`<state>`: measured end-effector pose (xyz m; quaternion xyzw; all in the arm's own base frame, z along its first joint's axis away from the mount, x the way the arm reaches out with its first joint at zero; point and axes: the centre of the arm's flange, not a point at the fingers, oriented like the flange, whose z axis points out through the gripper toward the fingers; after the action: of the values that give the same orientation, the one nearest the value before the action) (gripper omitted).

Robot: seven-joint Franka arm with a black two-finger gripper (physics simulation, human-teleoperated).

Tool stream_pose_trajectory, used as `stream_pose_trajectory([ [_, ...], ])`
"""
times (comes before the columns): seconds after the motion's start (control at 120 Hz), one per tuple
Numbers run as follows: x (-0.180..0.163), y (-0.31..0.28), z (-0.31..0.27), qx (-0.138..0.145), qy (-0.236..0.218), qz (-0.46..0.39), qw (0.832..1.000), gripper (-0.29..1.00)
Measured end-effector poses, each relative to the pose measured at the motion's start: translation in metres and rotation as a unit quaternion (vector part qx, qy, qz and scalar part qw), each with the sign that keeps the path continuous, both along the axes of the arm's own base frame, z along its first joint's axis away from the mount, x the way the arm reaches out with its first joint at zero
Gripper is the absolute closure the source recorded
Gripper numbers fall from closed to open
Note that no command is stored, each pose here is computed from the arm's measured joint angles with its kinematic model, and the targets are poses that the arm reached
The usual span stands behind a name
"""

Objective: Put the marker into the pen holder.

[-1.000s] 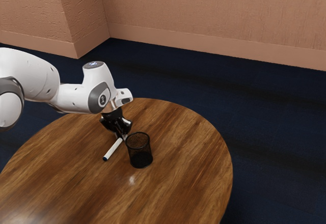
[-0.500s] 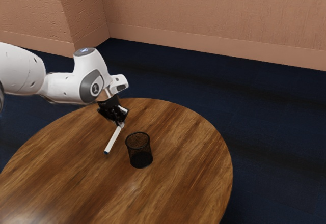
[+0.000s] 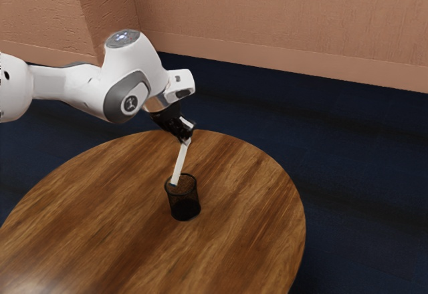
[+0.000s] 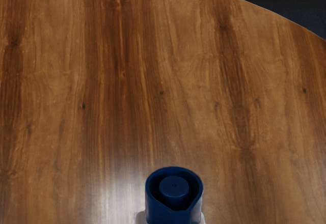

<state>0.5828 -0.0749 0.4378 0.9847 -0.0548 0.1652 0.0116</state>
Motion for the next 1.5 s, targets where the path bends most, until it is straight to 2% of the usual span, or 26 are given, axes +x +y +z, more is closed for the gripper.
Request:
stream_pose_trajectory([
  [0.158,-0.001,-0.014,-0.010,-0.001,0.008,0.002,1.000,0.78],
  [0.433,0.001,-0.003,-0.021,-0.004,0.016,0.032,0.999,0.78],
  [0.792,0.032,0.006,-0.033,-0.004,0.012,0.058,0.998,0.78],
  [1.175,0.021,0.004,-0.062,-0.010,0.035,0.079,0.996,0.78],
  [1.367,0.020,0.004,-0.062,-0.017,0.035,0.082,0.996,0.37],
  [1.5,0.020,0.003,-0.059,-0.018,0.032,0.079,0.996,0.20],
])
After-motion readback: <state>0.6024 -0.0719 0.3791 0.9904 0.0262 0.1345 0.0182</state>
